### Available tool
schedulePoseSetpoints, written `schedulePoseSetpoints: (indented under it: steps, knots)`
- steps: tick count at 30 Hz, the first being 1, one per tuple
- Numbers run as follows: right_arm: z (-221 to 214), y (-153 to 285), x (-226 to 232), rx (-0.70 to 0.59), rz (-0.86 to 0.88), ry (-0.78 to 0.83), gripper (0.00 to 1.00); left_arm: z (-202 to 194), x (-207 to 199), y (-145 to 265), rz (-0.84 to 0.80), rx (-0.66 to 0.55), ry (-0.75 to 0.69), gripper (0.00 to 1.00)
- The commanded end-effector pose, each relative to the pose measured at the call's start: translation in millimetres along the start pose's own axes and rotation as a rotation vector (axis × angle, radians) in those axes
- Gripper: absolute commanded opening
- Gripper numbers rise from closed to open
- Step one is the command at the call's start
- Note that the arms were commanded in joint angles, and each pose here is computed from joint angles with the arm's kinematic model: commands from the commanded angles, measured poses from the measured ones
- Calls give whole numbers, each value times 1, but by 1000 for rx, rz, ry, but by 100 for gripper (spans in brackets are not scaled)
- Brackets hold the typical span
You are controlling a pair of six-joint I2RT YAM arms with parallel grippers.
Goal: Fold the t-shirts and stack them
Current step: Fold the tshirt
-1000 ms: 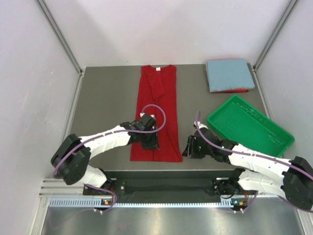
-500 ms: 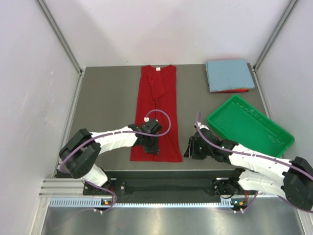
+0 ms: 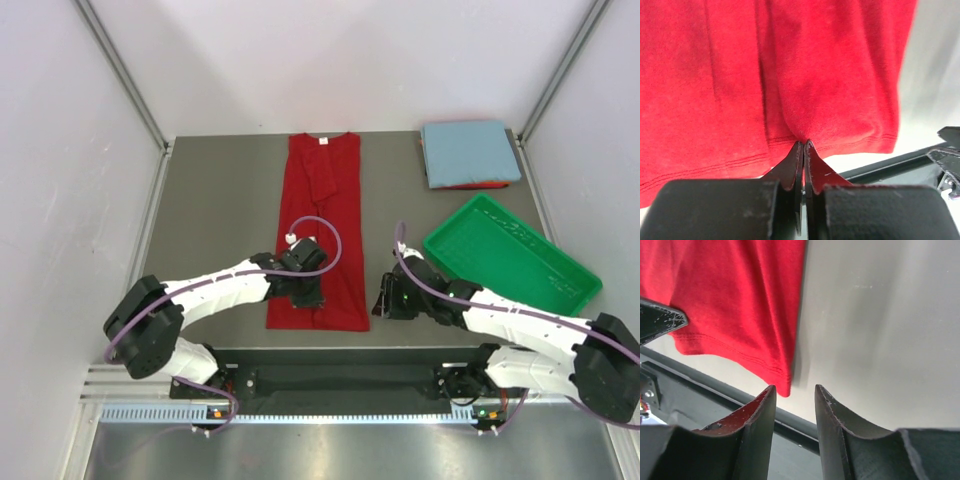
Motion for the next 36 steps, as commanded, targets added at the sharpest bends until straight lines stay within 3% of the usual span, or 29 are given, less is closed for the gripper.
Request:
schedulePoseSetpoints:
  steps: [1, 14, 18, 22, 28, 36]
  knots:
    - [9, -1, 17, -28, 51, 29, 37, -9, 7, -4, 24, 9, 33, 3]
    - [2, -13, 17, 13, 81, 10, 29, -18, 17, -6, 64, 20, 36, 7]
    - [2, -14, 20, 10, 102, 7, 30, -20, 20, -6, 80, 20, 39, 12]
    - [-5, -21, 20, 29, 95, 4, 30, -22, 23, -4, 102, 23, 36, 25]
    - [-15, -28, 19, 57, 95, 4, 28, -12, 19, 11, 110, -4, 11, 31]
    - [-17, -27, 19, 57, 88, 5, 27, 4, -11, 27, -134, -68, -27, 27]
Point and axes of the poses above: each gripper's point midway between its finger pads, its own y axis back along the fingers, its own x axis along the line the jaws close on, z = x × y, the point moved 9 cm from there along y, back along the fingers, and after that the axes turned 10 degrees about -y, right-handed, at the moved point
